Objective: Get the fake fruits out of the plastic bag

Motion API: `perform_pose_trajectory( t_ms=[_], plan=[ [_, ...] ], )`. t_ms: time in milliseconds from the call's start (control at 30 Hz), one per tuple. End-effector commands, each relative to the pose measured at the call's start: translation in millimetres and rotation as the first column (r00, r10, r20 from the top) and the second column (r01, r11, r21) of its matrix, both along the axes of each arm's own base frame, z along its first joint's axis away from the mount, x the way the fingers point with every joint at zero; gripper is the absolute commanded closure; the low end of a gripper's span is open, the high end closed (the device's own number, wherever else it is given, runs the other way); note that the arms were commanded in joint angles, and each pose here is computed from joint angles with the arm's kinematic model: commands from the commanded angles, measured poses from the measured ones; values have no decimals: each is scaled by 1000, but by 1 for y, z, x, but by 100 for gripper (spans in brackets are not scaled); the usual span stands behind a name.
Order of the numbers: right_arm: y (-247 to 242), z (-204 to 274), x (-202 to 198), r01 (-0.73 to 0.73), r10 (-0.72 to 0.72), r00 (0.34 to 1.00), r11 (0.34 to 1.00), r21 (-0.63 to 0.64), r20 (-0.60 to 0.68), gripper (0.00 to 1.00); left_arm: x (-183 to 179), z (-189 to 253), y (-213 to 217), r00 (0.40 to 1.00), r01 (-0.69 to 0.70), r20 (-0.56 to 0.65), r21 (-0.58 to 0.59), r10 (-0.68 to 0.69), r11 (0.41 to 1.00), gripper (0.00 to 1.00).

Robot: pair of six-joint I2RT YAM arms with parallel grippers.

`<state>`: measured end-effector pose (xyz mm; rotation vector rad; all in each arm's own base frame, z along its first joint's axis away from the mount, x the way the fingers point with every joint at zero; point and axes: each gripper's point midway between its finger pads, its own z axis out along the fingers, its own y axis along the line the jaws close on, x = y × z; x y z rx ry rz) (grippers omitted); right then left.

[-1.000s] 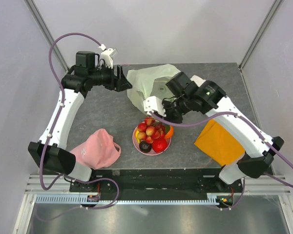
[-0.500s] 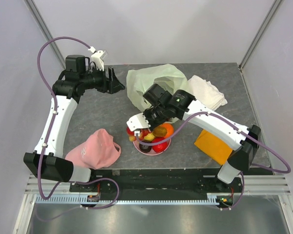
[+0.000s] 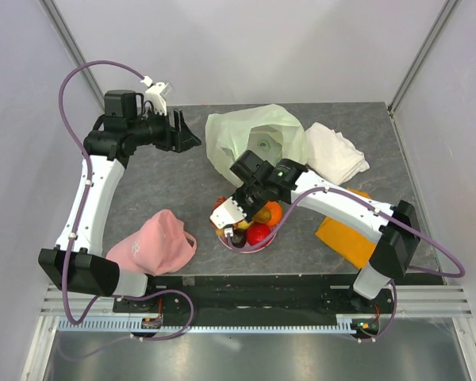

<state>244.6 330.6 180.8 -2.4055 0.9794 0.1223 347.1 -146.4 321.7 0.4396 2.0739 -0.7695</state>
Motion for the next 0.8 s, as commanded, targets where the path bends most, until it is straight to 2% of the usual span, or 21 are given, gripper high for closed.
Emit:
perform_pose_trajectory(
  t_ms=[0, 200, 333, 500, 633, 767],
  plan=[
    [8, 4, 5, -75, 74, 994, 997, 16, 78, 97, 2, 6, 1, 1000, 3, 30, -9, -3, 1000, 27],
    [6, 1, 8, -87, 87, 991, 996, -4, 103, 90, 4, 3, 2, 1000, 0, 25, -8, 0, 1000, 27],
    [5, 0, 8, -82, 82, 992, 997, -6, 99, 79, 4, 3, 2, 1000, 1, 25, -10, -1, 1000, 27],
    [3, -4, 9, -76, 77, 992, 997, -20, 97, 72, 6, 1, 1, 1000, 3, 21, -11, -3, 1000, 27],
    [0, -9, 10, -63, 67, 993, 997, -38, 98, 61, 6, -2, 0, 1000, 7, 12, -14, -6, 1000, 27],
    [-2, -6, 11, -38, 41, 994, 999, -32, 97, 59, 7, -17, 3, 1000, -12, -27, -5, 12, 1000, 27]
  ],
)
